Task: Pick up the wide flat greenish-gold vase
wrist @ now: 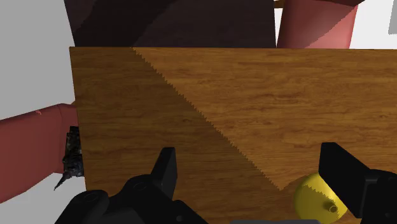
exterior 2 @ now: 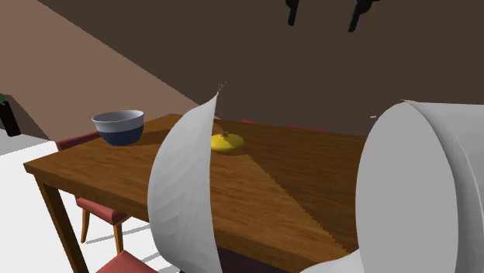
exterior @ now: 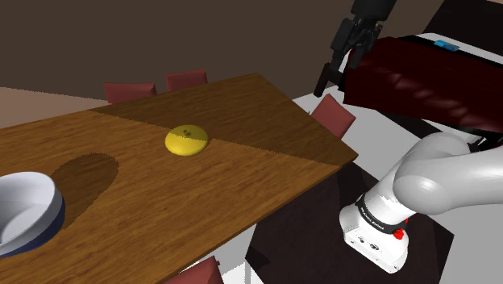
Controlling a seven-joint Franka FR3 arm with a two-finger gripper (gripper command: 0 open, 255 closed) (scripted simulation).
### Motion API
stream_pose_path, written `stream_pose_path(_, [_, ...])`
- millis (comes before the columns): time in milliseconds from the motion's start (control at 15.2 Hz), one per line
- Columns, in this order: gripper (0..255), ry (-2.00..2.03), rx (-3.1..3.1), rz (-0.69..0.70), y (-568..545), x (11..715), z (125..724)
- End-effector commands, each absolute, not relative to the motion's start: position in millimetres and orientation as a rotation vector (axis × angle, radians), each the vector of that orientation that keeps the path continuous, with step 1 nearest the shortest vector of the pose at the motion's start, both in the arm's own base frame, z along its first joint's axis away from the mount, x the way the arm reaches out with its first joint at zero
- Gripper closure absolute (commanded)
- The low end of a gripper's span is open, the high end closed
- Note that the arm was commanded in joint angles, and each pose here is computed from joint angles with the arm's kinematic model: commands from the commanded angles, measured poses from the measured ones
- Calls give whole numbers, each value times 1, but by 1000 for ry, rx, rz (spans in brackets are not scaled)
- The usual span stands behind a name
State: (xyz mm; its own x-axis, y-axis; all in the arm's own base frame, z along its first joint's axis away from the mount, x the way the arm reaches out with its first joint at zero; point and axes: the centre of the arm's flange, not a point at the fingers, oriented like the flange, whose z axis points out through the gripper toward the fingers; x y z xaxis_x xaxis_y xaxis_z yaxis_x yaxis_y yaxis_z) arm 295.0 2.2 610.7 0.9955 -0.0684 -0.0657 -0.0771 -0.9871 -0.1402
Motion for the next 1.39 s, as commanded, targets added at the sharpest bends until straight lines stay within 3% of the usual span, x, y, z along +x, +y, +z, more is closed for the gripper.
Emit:
stream_pose_path(0, [0, 110, -2995, 91, 2, 295, 611])
stream_pose_path(1320, [0, 280, -3070, -9, 176, 444, 477])
